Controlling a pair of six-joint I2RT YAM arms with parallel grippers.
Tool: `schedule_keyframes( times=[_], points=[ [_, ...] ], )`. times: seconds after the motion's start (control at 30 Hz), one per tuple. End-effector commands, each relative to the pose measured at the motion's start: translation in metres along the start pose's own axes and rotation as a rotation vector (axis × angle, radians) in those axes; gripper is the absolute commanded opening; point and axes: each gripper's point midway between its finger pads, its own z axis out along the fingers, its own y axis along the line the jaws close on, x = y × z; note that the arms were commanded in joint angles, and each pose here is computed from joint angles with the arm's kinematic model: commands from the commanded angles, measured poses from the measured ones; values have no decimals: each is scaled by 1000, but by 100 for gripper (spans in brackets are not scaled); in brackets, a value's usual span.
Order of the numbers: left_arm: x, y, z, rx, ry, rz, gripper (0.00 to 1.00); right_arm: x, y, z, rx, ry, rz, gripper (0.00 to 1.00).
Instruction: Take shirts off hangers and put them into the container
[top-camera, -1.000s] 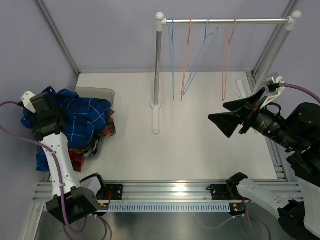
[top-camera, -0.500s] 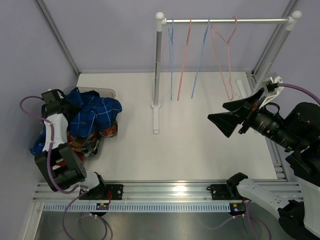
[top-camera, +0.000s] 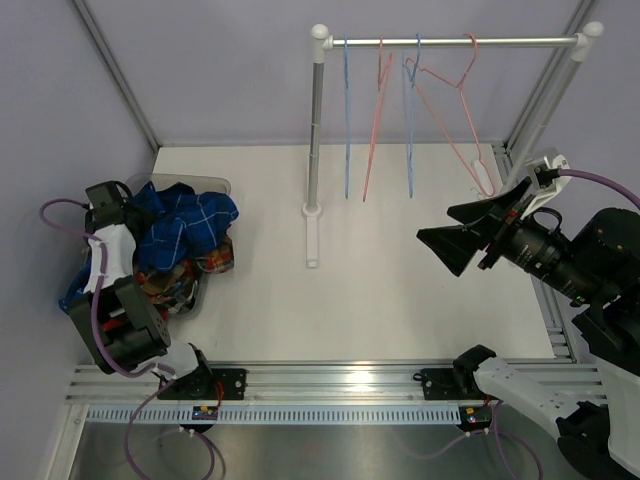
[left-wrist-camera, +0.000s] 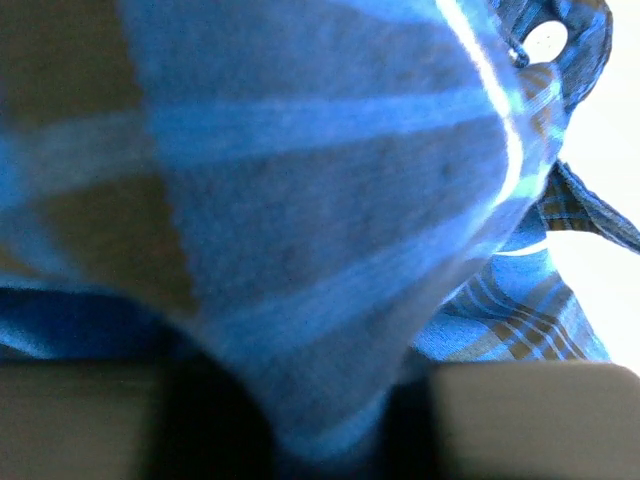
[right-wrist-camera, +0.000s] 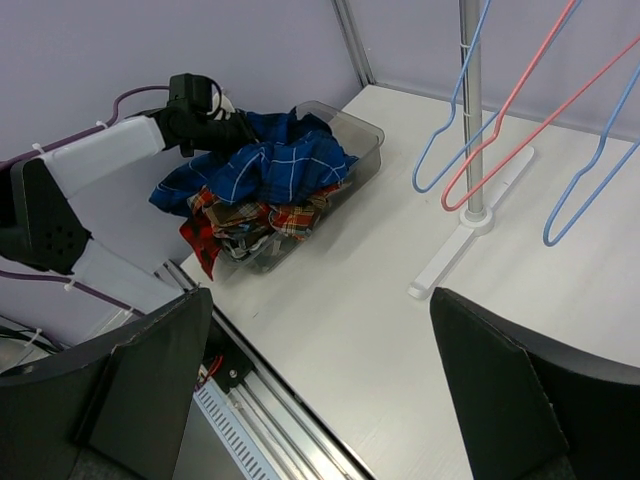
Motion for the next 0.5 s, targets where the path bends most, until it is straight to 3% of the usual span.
schedule_keyframes(
  times=[0.0,0.03,0.13,0.2,0.47],
  points=[
    [37,37,6,-125,131,-21,36,-12,3,-4,-2,-50,-20,99],
    [37,33,4,-97,126,-8,56,-11,3,-5,-1,-47,-19,99],
    [28,29,-3,-75,68,11,85,-9,2,-4,2,-42,-21,100],
    [20,28,-17,-81,26,24,98,-10,2,-5,3,-45,-21,99],
    [-27,-8,-99,-82,-172,78,99,-11,6,-2,-22,-50,-9,99]
  ],
)
